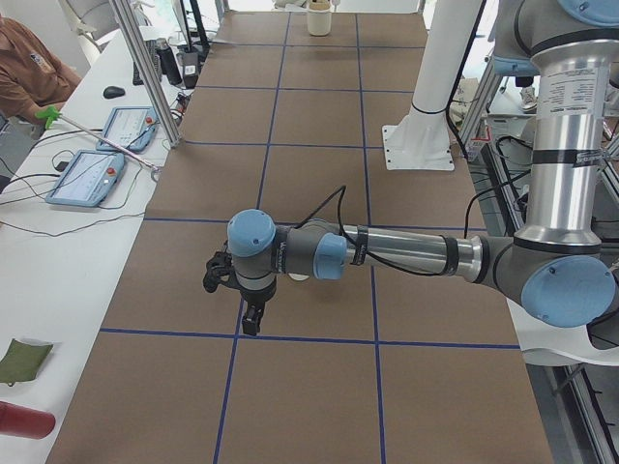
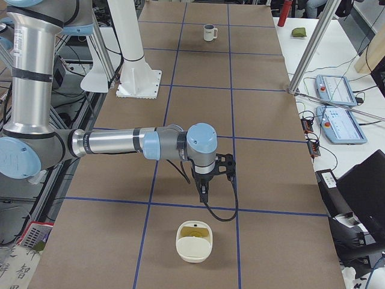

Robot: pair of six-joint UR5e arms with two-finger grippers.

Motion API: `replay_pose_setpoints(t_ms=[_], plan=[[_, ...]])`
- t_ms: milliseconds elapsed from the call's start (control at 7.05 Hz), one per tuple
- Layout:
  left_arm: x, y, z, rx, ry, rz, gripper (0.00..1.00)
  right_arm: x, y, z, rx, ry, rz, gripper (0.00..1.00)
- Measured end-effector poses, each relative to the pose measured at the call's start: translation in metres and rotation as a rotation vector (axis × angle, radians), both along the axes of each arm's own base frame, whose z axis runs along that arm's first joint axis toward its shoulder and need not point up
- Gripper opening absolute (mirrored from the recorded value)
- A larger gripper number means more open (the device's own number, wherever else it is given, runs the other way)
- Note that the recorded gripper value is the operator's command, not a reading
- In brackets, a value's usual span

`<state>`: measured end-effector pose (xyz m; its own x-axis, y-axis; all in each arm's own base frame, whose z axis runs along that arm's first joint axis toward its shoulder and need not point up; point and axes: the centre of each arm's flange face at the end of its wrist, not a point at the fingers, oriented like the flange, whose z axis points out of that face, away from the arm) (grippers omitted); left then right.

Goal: Left arm hands cup to right arm to dump lemon

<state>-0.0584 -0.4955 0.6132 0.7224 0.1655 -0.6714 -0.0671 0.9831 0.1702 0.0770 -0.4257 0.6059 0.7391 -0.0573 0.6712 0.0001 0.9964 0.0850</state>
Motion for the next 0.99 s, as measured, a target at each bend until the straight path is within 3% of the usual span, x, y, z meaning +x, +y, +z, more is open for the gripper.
replay_pose_setpoints(t_ms=[993], plan=[[0.0007,-0.0024,0.0024,-0.007,0.0,0.001,1.0,-0.0017,-0.0005,-0.0002,-0.003,-0.006,0.0,1.0]])
